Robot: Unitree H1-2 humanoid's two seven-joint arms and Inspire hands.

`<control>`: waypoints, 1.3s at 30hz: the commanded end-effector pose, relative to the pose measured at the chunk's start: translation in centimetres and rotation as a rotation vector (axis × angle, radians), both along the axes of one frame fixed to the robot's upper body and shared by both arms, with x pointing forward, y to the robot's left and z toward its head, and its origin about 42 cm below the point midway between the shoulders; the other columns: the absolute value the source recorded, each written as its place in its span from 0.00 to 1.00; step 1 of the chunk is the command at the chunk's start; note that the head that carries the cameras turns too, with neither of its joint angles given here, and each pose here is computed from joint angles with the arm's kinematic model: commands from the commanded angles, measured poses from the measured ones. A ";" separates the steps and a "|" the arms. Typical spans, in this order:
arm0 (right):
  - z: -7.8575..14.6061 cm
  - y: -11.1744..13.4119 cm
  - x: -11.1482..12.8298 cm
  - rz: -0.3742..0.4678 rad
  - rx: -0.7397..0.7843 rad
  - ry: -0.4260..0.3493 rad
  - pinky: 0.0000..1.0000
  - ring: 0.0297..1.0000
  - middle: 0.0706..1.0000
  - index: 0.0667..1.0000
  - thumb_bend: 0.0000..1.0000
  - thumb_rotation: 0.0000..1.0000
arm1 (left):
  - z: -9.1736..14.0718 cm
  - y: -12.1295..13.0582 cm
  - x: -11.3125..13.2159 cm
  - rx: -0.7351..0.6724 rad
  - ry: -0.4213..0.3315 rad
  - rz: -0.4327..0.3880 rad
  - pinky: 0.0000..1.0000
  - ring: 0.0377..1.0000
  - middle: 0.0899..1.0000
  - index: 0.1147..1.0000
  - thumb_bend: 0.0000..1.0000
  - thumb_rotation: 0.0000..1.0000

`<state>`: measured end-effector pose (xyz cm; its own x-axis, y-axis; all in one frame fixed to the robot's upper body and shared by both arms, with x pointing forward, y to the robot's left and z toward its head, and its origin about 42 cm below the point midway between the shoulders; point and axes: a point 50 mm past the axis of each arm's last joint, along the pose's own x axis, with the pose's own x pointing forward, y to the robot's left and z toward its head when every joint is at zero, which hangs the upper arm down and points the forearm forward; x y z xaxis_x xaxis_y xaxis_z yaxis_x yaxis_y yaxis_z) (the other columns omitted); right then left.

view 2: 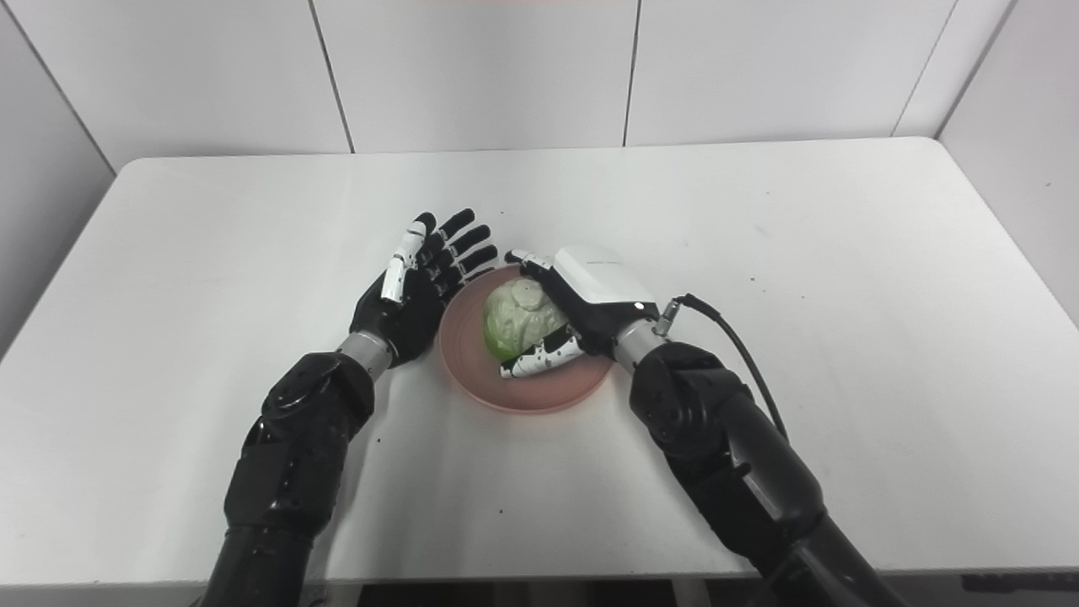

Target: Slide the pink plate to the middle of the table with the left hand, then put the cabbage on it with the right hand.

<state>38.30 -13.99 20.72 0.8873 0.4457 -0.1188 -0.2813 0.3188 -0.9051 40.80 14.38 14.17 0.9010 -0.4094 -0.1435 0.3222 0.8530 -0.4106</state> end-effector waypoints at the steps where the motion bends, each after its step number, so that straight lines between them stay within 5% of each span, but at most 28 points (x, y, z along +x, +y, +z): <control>1: 2.7 0.4 0.4 0.068 0.016 -0.095 0.69 0.87 0.94 0.99 0.99 0.49 | -0.8 0.3 -0.2 0.037 0.052 0.006 0.87 0.89 0.90 0.89 0.40 1.00; 7: 3.2 0.1 0.4 0.094 0.044 -0.088 0.86 0.96 1.00 1.00 1.00 0.58 | -0.8 0.4 -0.2 0.039 0.057 0.018 0.86 0.87 0.88 0.87 0.40 1.00; 17: 3.5 -0.4 -0.1 0.091 0.173 -0.154 0.83 0.95 1.00 1.00 1.00 0.66 | -0.4 1.0 -0.5 0.046 0.032 0.016 0.89 0.90 0.90 0.89 0.41 1.00; 23: 2.8 -1.4 -1.1 -0.003 0.409 -0.204 0.88 0.99 1.00 1.00 1.00 0.73 | 0.2 1.7 -1.3 0.080 -0.042 0.077 0.89 0.91 0.91 0.89 0.40 1.00; 29: 1.8 -2.4 -1.9 -0.144 0.585 -0.241 0.88 0.98 1.00 1.00 1.00 0.96 | 0.9 2.1 -2.5 0.140 -0.142 0.159 0.93 0.92 0.92 0.92 0.43 1.00; 35: 0.6 -3.4 -2.1 -0.202 0.791 -0.226 1.00 1.00 1.00 1.00 0.75 1.00 | 1.3 2.5 -4.0 0.186 -0.228 0.228 0.95 0.96 0.96 0.96 0.43 1.00; 39: -0.8 -3.8 -2.5 -0.252 0.961 -0.159 1.00 1.00 1.00 1.00 0.71 1.00 | 0.9 2.8 -4.8 0.219 -0.281 0.258 0.96 0.97 0.97 0.97 0.41 1.00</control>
